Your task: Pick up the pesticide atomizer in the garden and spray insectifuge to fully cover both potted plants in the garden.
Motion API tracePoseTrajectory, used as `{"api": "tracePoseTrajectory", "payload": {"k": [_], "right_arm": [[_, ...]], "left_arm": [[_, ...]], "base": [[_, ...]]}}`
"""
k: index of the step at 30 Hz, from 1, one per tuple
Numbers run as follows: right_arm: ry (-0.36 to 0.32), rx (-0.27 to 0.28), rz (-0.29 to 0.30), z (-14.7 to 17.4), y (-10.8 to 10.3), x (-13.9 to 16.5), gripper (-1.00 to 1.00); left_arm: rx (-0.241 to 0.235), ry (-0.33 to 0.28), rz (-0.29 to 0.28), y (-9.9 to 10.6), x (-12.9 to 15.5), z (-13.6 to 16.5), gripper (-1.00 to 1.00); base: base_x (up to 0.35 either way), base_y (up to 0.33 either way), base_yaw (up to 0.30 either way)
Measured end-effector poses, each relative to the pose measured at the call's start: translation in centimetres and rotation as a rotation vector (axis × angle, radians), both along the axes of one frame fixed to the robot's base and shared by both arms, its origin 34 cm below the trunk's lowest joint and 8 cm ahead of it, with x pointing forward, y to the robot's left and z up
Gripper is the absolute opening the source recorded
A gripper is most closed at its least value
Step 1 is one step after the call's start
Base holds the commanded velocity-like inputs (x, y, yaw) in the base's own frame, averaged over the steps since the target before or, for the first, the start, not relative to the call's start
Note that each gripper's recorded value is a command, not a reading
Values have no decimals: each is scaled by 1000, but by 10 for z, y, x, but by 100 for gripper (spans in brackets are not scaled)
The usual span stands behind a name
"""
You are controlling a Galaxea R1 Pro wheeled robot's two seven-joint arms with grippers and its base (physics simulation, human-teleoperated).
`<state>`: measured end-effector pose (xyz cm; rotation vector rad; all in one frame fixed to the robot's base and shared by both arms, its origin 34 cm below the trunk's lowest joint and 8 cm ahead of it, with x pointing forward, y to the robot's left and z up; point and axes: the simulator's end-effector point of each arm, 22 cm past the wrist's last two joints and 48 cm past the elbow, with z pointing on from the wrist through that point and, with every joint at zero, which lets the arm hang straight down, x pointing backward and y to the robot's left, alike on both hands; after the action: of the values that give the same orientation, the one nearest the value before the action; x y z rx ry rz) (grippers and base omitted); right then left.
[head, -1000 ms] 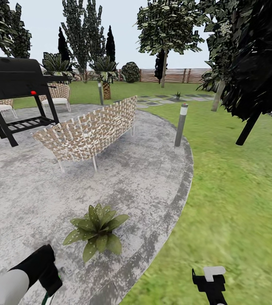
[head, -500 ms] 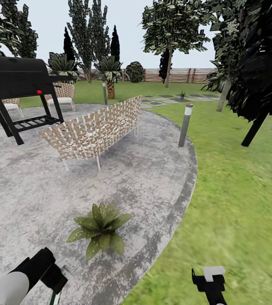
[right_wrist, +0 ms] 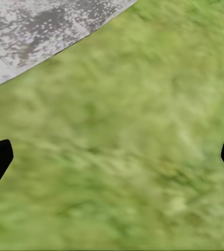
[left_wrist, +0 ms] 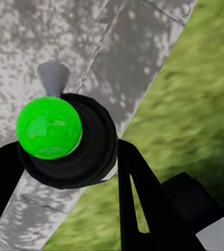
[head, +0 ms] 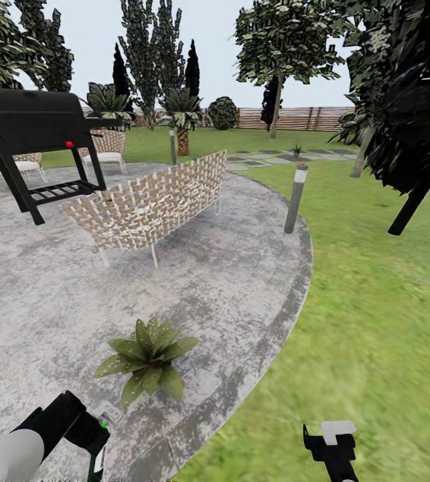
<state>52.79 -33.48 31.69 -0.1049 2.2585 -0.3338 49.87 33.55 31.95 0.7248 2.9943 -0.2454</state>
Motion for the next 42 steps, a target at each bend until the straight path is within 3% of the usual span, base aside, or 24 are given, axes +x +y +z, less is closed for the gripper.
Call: {"api": "tracePoseTrajectory", "payload": {"k": [12, 25, 42], "right_arm": [[1, 0, 0, 0, 0, 0, 100], [1, 2, 1, 0, 1, 0, 100], [2, 2, 1, -1, 1, -1, 100]], "left_arm": [[-3, 1, 1, -2, 0, 0, -100], [-17, 0, -5, -13, 0, -1, -100], [-15, 3, -3, -12, 0, -1, -100]], "base": [[-12, -271, 259], [199, -232, 41], [41, -263, 267]]}}
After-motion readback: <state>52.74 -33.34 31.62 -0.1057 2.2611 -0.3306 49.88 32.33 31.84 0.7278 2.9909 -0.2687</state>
